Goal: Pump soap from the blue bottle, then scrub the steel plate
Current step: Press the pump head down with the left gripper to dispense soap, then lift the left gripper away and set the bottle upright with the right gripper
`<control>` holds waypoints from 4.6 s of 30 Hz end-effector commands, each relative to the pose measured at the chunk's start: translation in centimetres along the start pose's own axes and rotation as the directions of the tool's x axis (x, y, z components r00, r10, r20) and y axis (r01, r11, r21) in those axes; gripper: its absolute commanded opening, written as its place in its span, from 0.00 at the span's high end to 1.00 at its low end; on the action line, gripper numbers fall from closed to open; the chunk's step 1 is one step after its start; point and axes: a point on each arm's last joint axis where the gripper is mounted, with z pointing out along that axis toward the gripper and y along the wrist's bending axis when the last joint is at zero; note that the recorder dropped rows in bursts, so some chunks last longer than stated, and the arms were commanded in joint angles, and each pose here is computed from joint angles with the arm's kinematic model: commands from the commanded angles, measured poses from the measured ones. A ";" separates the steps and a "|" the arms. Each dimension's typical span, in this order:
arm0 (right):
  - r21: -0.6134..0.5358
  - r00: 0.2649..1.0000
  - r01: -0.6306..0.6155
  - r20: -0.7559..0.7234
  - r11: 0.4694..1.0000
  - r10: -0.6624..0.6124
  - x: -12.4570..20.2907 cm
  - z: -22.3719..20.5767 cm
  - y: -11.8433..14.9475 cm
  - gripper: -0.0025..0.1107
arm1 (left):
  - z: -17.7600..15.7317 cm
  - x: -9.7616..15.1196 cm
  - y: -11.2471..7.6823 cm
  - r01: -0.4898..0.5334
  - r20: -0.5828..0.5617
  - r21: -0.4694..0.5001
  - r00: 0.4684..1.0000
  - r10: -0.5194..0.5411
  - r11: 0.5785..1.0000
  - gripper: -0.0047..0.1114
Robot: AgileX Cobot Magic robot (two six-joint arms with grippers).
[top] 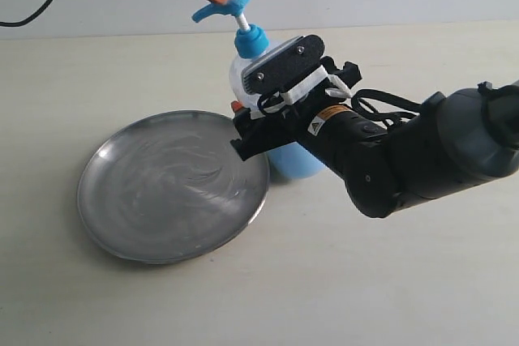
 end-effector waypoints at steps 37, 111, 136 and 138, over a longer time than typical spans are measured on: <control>-0.029 0.993 0.050 0.109 0.998 -0.046 -1.3 0.0 0.3 0.98 | 2.9 1.8 -0.2 0.071 -0.204 0.093 0.978 -0.050 0.993 0.96; 0.128 0.968 -0.211 0.169 0.969 0.188 -0.1 -1.0 -2.2 0.98 | -14.4 2.3 -4.7 -0.402 0.420 -0.135 0.804 0.420 0.905 0.96; 0.217 0.916 -0.343 0.294 0.914 0.274 0.8 -2.8 -3.5 0.98 | -8.8 13.4 -2.2 -0.217 0.395 -0.239 0.869 0.299 0.946 0.96; 0.217 0.916 -0.343 0.294 0.914 0.274 0.8 -2.8 -3.5 0.98 | -8.2 14.0 -1.6 -0.188 0.413 -0.283 0.861 0.296 0.940 0.96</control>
